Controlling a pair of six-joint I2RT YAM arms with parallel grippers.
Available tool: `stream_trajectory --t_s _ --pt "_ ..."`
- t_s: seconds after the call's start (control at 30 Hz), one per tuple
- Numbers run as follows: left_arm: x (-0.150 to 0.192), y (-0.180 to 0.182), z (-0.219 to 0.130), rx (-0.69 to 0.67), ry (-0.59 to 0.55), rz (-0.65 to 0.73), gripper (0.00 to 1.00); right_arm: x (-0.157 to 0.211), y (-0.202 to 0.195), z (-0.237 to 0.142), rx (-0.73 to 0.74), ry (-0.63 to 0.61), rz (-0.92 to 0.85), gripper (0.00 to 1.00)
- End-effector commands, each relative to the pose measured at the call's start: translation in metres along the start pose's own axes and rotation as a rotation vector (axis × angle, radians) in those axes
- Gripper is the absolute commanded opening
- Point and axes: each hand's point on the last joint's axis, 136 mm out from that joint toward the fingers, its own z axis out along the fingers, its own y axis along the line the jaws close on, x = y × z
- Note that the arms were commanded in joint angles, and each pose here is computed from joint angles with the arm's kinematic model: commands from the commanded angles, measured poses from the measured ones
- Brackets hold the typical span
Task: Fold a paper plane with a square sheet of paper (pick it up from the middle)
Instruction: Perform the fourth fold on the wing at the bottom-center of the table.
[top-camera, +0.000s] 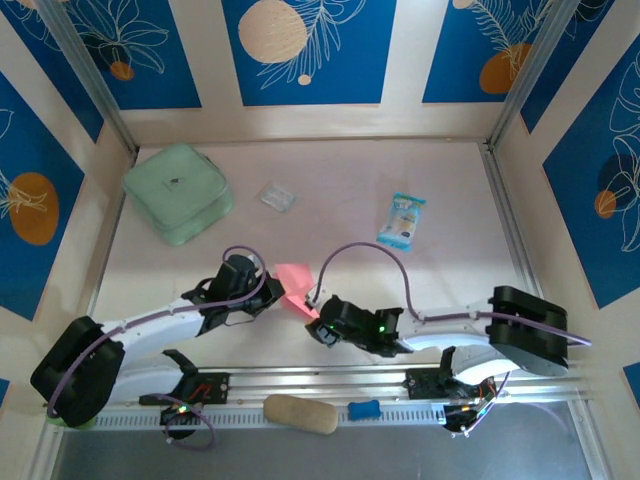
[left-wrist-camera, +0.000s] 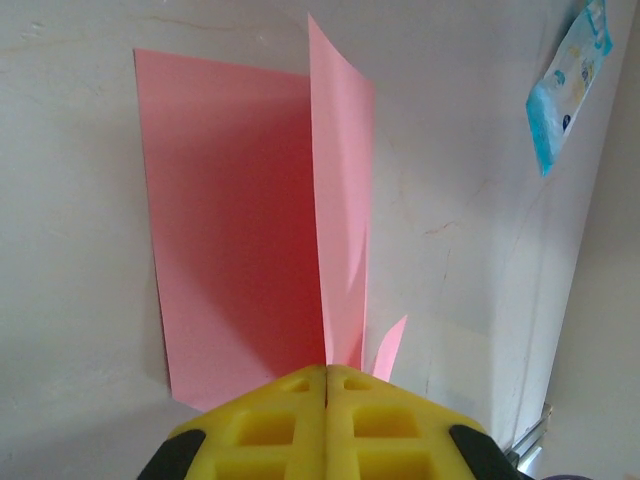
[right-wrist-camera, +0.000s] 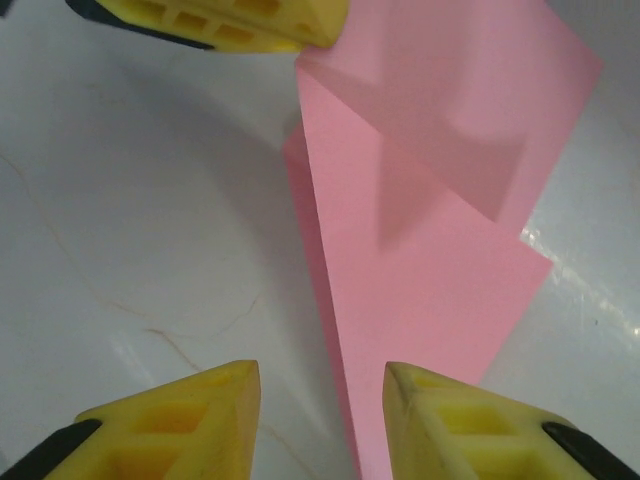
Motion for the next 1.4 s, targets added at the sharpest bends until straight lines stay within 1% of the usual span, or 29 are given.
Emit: stream_trajectory --t_s 0.0,0.23,0.33,0.4,0.57,0.83,1.17,1.3,1.37 --pt "0.001 -0.003 0.0 -0.004 0.009 0.007 0.0 -0.031 -0.004 0.006 0.071 -0.105 -0.101 0.38" --pt "0.001 -0.006 -0.001 -0.012 0.014 0.02 0.0 -0.023 -0.005 0.025 0.1 -0.051 -0.217 0.4" --pt "0.0 -0.005 -0.001 -0.014 0.013 0.02 0.0 -0.022 -0.004 0.028 0.106 -0.045 -0.226 0.4" --pt "0.0 -0.006 0.0 -0.013 0.013 0.021 0.0 -0.019 -0.008 0.029 0.136 -0.043 -0.23 0.4" --pt "0.001 -0.008 0.0 -0.008 0.019 0.026 0.0 -0.015 -0.003 0.03 0.134 -0.039 -0.272 0.41" --pt "0.0 -0.009 -0.002 -0.004 0.017 0.025 0.0 -0.014 -0.013 0.029 0.216 -0.05 -0.279 0.4" --pt "0.001 -0.011 0.0 0.0 0.022 0.028 0.0 -0.003 -0.011 0.032 0.188 -0.023 -0.25 0.32" --pt "0.001 -0.012 0.001 0.0 0.027 0.03 0.0 -0.002 -0.007 0.035 0.168 -0.015 -0.251 0.35" --pt "0.001 -0.013 0.001 0.003 0.029 0.03 0.0 -0.002 -0.009 0.037 0.185 -0.014 -0.253 0.35"
